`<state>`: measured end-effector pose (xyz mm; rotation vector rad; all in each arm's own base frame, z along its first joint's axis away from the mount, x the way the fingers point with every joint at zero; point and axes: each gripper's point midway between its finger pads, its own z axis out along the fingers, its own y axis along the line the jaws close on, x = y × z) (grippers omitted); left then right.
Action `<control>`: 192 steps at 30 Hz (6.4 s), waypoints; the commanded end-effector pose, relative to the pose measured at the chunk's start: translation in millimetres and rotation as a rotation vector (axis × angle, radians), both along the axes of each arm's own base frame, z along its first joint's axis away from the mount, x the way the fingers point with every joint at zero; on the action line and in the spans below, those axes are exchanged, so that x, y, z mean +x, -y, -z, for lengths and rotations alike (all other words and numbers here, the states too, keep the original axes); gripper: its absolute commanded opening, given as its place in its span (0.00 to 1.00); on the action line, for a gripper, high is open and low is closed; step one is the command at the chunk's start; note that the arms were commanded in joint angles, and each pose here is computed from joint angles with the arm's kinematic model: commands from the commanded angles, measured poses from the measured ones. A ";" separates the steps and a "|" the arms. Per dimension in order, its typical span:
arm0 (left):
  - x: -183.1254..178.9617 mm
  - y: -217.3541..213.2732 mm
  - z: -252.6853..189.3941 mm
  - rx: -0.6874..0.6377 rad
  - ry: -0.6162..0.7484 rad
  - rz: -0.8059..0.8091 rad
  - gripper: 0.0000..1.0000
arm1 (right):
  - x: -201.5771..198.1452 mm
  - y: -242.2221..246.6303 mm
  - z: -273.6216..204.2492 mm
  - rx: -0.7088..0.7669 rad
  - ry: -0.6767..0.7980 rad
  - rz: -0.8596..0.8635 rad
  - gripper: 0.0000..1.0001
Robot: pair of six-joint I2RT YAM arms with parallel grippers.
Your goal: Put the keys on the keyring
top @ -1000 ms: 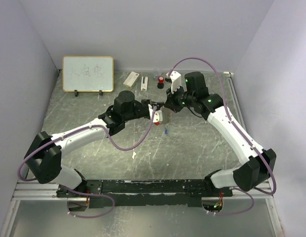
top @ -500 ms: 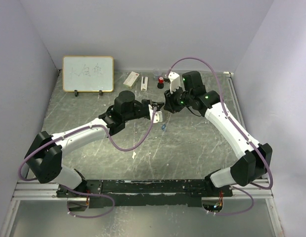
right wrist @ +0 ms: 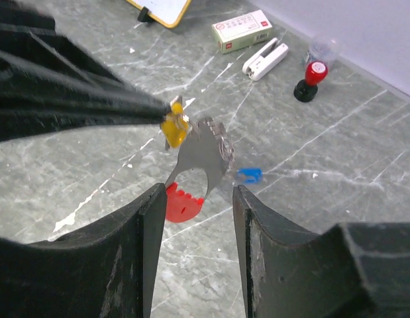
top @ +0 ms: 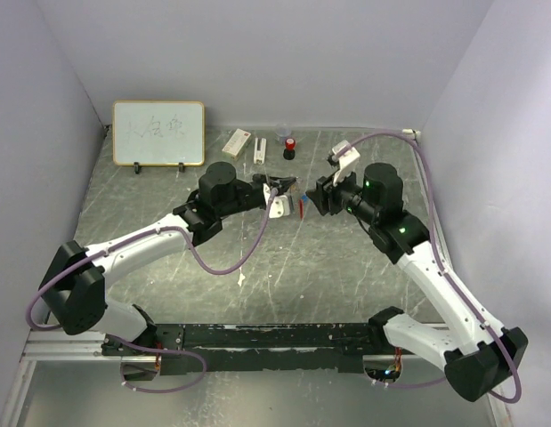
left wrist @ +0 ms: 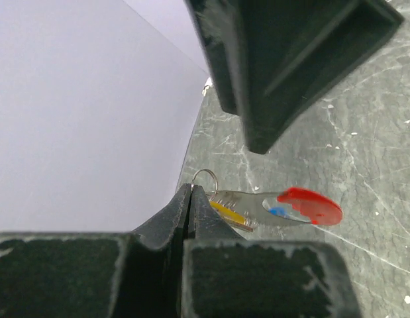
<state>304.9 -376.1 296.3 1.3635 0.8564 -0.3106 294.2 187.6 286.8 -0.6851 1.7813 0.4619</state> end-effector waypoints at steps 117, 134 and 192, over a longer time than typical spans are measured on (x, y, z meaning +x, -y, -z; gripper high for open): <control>-25.0 10.5 0.3 0.069 -0.037 0.179 0.07 | -5.2 -36.7 10.8 -0.001 0.127 -0.271 0.00; -23.3 14.0 3.6 0.083 -0.045 0.188 0.07 | -8.9 -57.1 23.4 -0.098 0.032 -0.287 0.00; -61.6 -13.4 -15.8 -0.031 -0.106 0.331 0.07 | -31.1 -45.3 0.5 0.174 0.393 -0.387 0.31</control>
